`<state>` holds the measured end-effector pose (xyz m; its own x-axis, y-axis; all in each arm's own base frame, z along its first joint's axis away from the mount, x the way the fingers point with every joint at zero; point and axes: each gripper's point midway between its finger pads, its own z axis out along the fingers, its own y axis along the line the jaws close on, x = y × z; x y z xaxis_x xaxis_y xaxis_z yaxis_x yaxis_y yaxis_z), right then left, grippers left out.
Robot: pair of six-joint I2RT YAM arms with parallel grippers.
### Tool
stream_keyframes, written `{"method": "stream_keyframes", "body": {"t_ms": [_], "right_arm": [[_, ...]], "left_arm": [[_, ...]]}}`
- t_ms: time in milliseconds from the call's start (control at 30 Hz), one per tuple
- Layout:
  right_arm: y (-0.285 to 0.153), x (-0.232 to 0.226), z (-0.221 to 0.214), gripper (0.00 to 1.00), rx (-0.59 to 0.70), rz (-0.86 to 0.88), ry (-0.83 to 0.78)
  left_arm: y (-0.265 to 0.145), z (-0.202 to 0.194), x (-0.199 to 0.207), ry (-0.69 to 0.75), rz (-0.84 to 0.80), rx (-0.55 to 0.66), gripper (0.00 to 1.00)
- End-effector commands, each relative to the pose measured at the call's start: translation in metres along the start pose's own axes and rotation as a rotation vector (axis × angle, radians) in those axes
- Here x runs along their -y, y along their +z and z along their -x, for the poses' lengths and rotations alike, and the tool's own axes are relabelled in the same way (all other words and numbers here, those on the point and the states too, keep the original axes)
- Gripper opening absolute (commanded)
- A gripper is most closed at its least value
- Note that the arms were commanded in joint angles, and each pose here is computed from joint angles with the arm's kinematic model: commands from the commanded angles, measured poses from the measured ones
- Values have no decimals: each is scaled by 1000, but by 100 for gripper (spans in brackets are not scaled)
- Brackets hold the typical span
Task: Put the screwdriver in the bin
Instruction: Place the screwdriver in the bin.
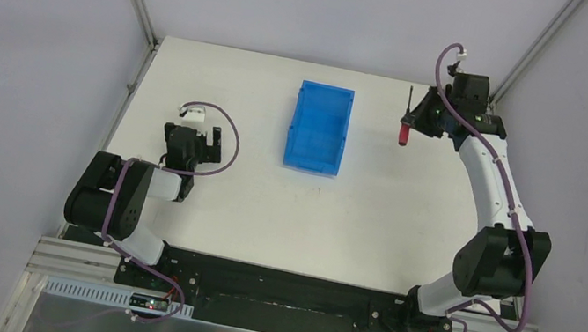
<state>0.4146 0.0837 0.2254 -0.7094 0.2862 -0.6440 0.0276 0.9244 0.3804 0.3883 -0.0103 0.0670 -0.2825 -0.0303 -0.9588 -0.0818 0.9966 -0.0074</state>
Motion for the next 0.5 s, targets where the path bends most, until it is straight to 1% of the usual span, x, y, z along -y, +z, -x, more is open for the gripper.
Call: {"method": "stream_keyframes", "body": {"t_ms": [0, 467], "right_arm": [[-25, -45, 35, 10, 138, 105, -10], [-3, -114, 18, 11, 127, 212, -18]], "left_arm": [[0, 14, -3, -18, 3, 47, 99], [0, 14, -3, -18, 3, 45, 99]]}}
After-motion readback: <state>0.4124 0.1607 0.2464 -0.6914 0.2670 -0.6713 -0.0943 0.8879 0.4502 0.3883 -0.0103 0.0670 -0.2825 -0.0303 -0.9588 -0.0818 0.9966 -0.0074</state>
